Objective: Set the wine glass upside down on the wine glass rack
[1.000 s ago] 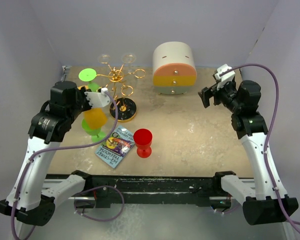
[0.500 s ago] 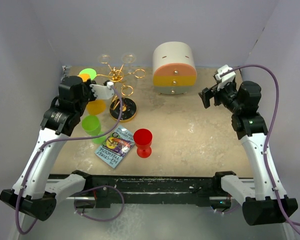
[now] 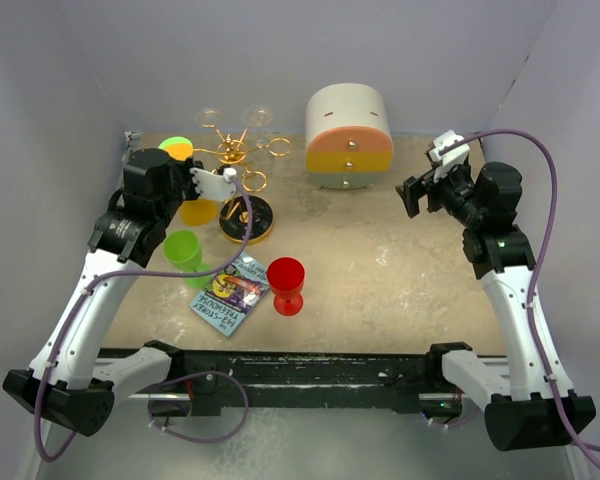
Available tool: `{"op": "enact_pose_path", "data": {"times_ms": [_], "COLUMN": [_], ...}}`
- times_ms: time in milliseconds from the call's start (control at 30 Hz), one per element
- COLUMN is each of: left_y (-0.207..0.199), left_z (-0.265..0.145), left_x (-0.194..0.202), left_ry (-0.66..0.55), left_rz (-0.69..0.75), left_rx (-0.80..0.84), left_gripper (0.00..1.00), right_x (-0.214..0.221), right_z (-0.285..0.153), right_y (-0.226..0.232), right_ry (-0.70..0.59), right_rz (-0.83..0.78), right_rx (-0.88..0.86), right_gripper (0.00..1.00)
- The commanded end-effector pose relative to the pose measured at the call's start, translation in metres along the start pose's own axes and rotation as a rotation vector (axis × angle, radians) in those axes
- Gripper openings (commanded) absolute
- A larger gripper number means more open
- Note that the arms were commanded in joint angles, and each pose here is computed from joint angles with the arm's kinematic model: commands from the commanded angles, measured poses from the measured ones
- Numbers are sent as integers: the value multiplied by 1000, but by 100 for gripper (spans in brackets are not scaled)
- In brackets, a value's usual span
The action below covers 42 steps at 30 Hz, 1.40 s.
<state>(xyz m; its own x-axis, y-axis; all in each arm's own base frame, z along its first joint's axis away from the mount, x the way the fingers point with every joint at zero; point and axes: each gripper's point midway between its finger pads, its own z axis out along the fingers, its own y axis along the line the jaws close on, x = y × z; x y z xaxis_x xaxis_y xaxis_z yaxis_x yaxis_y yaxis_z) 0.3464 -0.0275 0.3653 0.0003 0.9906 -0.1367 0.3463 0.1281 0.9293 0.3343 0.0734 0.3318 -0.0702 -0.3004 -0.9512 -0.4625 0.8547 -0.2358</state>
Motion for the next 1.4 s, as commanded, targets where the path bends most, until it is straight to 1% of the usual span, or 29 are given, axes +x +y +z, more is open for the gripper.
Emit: {"op": "enact_pose_path", "data": {"times_ms": [0, 467, 733, 933, 1367], "left_y": [12, -1, -10, -18, -23], "left_z": [7, 19, 22, 22, 17], "left_x": [-14, -35, -42, -46, -56], "left_ry": [-66, -157, -190, -217, -273], "left_rz": [44, 79, 125, 163, 203], "left_rx": [-44, 3, 49, 100, 157], "left_gripper": [0, 0, 0, 0, 0], "right_x": [-11, -8, -9, -7, -4], "right_z": [-1, 0, 0, 1, 2], "right_y": [0, 2, 2, 2, 3], "right_ry": [-47, -40, -41, -35, -26], "right_rz": [-27, -25, -28, -25, -27], "right_rx": [-9, -24, -23, -29, -35], "right_gripper": [92, 92, 92, 92, 92]}}
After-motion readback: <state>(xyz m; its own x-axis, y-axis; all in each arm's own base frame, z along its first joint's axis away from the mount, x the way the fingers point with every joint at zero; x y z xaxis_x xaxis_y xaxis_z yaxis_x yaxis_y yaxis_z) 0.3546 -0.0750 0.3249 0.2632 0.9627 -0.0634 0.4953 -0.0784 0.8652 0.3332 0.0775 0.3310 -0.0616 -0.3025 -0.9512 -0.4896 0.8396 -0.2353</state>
